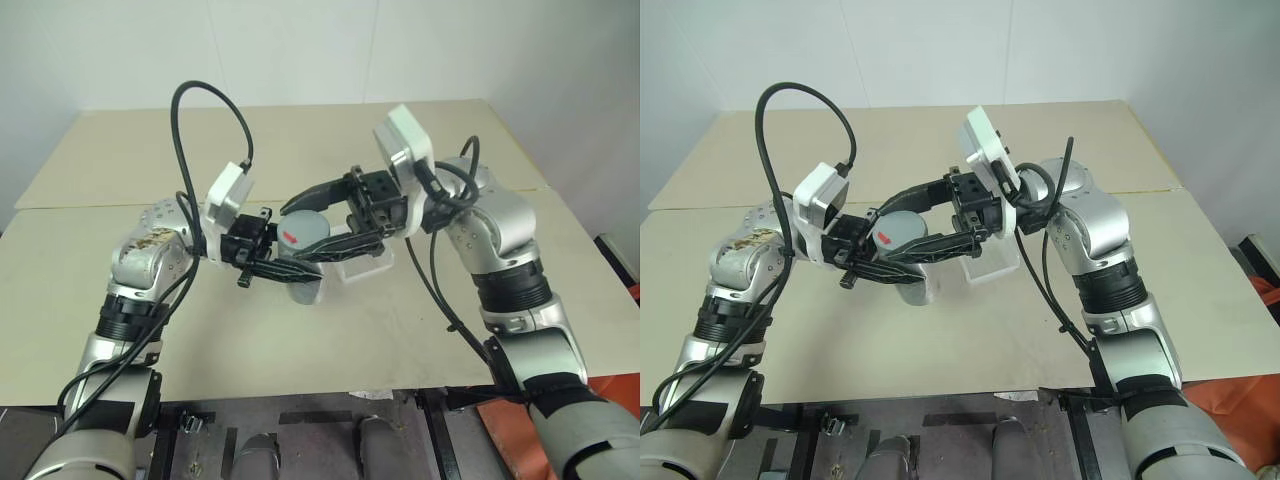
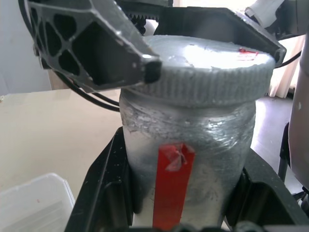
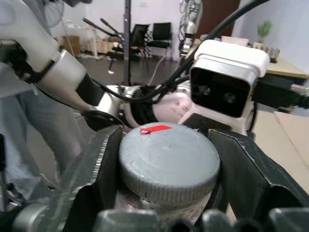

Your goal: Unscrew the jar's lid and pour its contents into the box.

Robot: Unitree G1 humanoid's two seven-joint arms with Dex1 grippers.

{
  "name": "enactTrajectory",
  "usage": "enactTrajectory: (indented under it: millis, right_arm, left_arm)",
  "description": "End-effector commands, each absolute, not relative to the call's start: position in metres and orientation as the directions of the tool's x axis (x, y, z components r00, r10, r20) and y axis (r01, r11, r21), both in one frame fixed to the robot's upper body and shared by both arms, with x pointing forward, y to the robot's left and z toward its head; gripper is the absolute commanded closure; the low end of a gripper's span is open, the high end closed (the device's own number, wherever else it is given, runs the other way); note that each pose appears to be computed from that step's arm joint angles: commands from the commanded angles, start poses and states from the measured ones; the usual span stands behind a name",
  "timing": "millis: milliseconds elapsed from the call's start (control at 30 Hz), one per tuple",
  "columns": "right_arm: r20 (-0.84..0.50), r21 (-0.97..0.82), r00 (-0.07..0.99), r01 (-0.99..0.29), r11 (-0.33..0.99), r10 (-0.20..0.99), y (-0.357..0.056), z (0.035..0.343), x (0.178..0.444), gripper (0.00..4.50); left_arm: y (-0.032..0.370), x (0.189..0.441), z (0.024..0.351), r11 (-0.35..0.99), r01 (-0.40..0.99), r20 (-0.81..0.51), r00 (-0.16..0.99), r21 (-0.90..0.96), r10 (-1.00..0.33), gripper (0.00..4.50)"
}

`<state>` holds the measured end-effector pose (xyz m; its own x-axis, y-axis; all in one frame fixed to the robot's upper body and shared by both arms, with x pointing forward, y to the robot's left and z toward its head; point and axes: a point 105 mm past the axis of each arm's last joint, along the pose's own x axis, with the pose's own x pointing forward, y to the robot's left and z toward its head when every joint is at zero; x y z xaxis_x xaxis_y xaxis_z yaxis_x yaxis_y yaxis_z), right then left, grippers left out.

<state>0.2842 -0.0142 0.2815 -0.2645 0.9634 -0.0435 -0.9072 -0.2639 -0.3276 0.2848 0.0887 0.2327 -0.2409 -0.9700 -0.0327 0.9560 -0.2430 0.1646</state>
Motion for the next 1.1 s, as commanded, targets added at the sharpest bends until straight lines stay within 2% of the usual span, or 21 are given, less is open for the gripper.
enactTrajectory:
  millis: [33, 67, 333, 467, 633, 767, 1100]
  right_arm:
    - [-0.007, -0.379, -0.169, -0.911, -0.159, 0.986, -0.022, 0.292, 0.29, 0.18]
    - [0.011, -0.384, -0.135, -0.915, -0.12, 0.991, -0.028, 0.293, 0.291, 0.08]
    - [0.099, -0.391, 0.123, -0.908, 0.152, 0.987, -0.069, 0.297, 0.281, 0.08]
    - [0.129, -0.376, 0.279, -0.874, 0.307, 0.952, -0.066, 0.3, 0.279, 0.08]
    - [0.131, -0.389, 0.353, -0.841, 0.375, 0.927, -0.038, 0.3, 0.276, 0.08]
    - [0.1, -0.388, 0.393, -0.83, 0.4, 0.914, -0.016, 0.293, 0.285, 0.08]
    - [0.077, -0.368, 0.408, -0.836, 0.407, 0.91, 0.003, 0.294, 0.304, 0.08]
  left_arm:
    - [0.088, 0.28, 0.244, -0.247, 0.943, -0.02, -0.249, 0.222, -0.968, 2.59]
    - [0.09, 0.284, 0.244, -0.221, 0.95, -0.015, -0.223, 0.22, -0.975, 2.59]
    - [0.115, 0.312, 0.239, 0.024, 0.975, 0.006, 0.023, 0.219, -1.0, 2.59]
    - [0.117, 0.325, 0.231, 0.115, 0.967, 0.001, 0.118, 0.228, -0.993, 2.59]
    - [0.106, 0.325, 0.233, 0.084, 0.971, 0.018, 0.082, 0.226, -0.996, 2.59]
    - [0.1, 0.326, 0.237, 0.064, 0.97, 0.029, 0.059, 0.236, -0.998, 2.59]
    - [0.097, 0.319, 0.237, 0.026, 0.969, 0.022, 0.021, 0.247, -1.0, 2.59]
